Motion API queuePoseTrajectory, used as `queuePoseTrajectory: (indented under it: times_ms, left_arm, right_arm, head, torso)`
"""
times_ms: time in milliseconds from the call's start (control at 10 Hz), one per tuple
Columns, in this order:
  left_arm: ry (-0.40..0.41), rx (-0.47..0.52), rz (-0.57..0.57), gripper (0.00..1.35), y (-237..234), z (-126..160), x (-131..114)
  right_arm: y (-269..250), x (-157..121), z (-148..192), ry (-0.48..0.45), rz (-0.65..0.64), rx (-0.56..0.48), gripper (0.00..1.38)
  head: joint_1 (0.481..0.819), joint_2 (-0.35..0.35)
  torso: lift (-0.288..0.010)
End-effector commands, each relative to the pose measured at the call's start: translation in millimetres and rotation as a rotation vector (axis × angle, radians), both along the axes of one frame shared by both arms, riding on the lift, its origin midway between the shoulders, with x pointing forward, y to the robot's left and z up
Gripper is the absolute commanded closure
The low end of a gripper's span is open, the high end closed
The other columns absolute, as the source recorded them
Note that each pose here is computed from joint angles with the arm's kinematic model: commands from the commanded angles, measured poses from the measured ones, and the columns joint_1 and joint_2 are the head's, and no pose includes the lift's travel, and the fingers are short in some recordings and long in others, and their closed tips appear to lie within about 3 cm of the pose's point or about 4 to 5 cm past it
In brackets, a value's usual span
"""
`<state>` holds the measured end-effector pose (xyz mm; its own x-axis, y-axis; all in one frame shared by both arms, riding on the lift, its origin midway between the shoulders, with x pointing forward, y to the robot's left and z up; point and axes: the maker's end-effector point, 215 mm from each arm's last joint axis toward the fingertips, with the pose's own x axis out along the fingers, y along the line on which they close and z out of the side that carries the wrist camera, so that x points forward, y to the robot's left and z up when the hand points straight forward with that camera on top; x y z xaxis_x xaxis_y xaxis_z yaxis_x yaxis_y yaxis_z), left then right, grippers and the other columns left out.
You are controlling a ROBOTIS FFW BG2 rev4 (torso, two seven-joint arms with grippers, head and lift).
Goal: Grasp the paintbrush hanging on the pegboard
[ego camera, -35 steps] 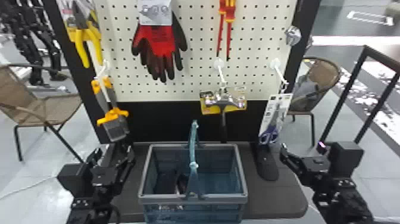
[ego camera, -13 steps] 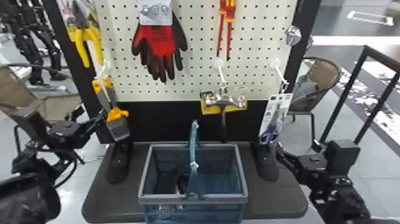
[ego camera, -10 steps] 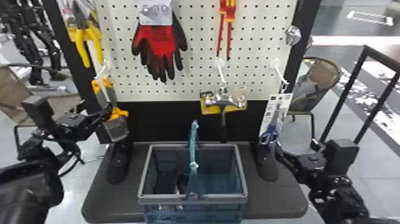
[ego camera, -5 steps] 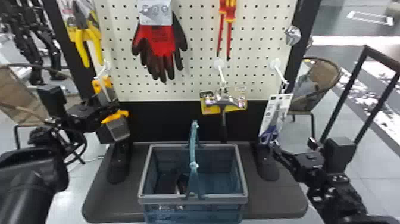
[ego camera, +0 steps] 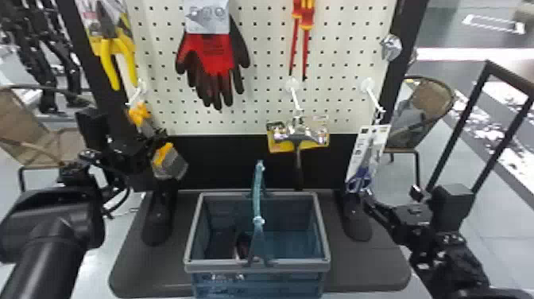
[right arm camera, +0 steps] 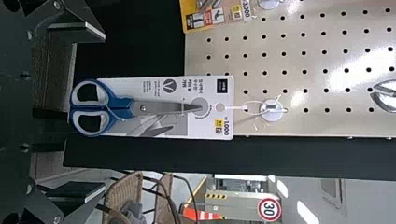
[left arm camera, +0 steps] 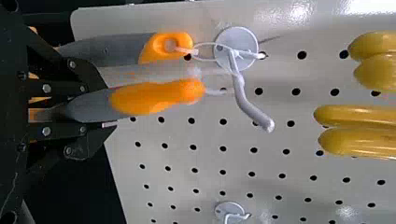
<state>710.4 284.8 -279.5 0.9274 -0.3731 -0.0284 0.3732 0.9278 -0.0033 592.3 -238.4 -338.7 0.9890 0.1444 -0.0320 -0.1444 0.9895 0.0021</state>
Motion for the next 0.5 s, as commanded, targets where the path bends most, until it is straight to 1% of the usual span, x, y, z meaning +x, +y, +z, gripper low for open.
queuePoseTrajectory:
  times_ms: [0, 100, 400]
  left_arm:
    - [-0.015, -0.002, -0.001, 1.15, -0.8, 3.5, -0.3]
    - [-0.029, -0.004, 0.002, 1.21, -1.8, 5.3, -1.1]
    - [-0.019, -0.017, 0.009, 1.21, -4.3, -1.0, -2.4]
  right_arm:
    - [0.1, -0.7, -2.9, 0.005, 0.001, 0.002, 0.17]
    - [0.1, -1.0, -6.2, 0.011, 0.002, 0.003, 0.17]
    - [1.0, -1.3, -7.9, 0.014, 0.006, 0.004, 0.17]
  head:
    - [0.549, 0.0]
    - [0.549, 0.0]
    - [0.549, 0.0]
  torso:
    - [-0.1]
    - [-0.1]
    - [-0.1]
